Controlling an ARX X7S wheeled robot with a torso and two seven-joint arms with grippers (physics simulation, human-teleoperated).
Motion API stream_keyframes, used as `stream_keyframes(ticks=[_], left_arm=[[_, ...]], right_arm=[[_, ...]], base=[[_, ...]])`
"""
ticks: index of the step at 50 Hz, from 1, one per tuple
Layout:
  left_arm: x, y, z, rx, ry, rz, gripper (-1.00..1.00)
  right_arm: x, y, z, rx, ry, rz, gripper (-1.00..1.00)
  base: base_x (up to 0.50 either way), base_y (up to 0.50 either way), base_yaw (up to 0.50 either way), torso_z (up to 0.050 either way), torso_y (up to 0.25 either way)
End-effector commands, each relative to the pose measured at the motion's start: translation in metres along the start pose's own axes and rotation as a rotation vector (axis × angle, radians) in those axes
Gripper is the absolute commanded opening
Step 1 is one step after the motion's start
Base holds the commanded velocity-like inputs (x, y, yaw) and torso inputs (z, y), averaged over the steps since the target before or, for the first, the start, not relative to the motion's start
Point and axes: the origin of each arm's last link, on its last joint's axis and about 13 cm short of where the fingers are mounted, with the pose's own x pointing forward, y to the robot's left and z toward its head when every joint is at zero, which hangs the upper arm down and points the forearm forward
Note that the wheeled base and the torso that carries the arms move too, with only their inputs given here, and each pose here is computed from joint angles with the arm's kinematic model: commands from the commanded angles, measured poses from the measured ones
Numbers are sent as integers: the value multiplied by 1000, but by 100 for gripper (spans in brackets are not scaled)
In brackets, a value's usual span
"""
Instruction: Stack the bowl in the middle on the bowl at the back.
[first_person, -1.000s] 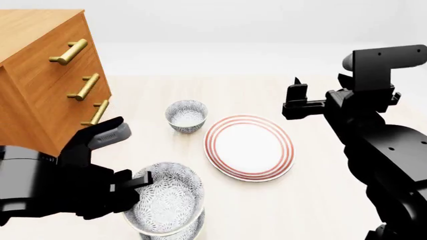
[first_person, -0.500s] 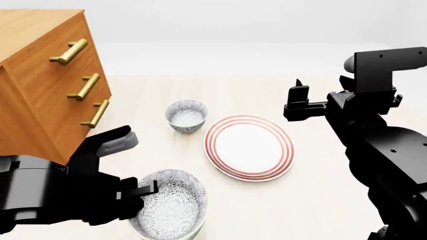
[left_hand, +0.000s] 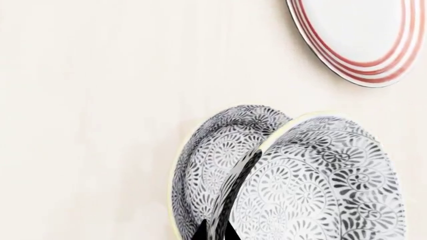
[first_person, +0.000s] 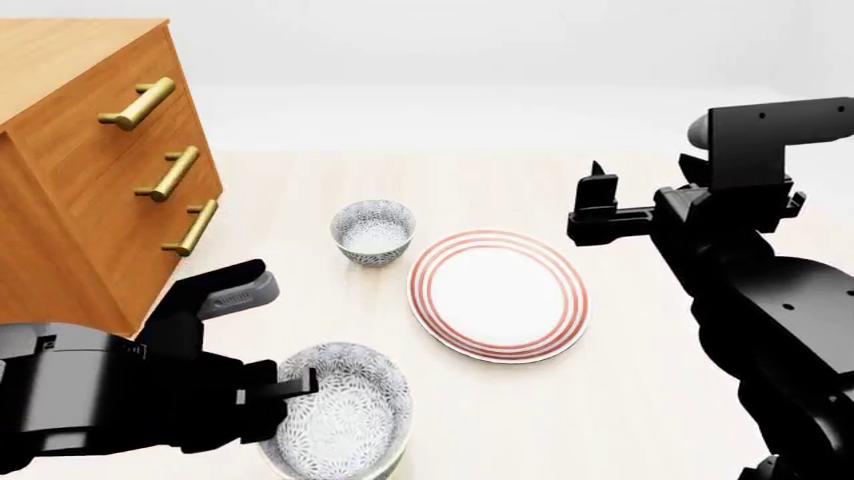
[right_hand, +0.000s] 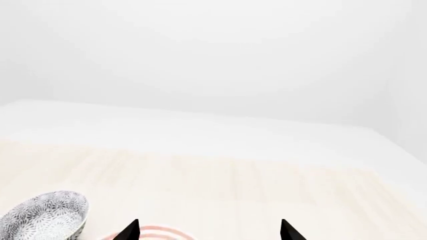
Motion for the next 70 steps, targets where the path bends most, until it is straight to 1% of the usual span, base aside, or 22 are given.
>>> stream_keyframes(ticks=[1, 24, 42, 43, 50, 62, 66, 70], left_arm=[[1, 1, 2, -10, -18, -2, -100], [23, 2, 4, -5, -46, 30, -100], [27, 4, 3, 18, -43, 55, -100], [27, 3, 3, 19, -45, 55, 100], [24, 2, 3, 24, -52, 46, 100], [7, 0, 4, 58, -89, -11, 100], [-3, -1, 8, 74, -141, -24, 100], [-13, -2, 10, 115, -245, -32, 100]], right_arm=[[0, 1, 0, -1, 3, 4, 100], [-2, -1, -1, -2, 8, -9, 100], [0, -1, -2, 3, 7, -11, 100], [0, -1, -1, 3, 6, -12, 100], [-1, -2, -1, 2, 4, -13, 100], [-4, -1, 3, 0, -7, -10, 100], [-6, 0, 6, 1, -15, -9, 100], [-12, 2, 10, 8, -30, -7, 100]], base=[[0, 0, 0, 0, 0], [0, 0, 0, 0, 0], [0, 0, 0, 0, 0], [0, 0, 0, 0, 0], [0, 0, 0, 0, 0], [0, 0, 0, 0, 1], [0, 0, 0, 0, 0], [0, 0, 0, 0, 0]])
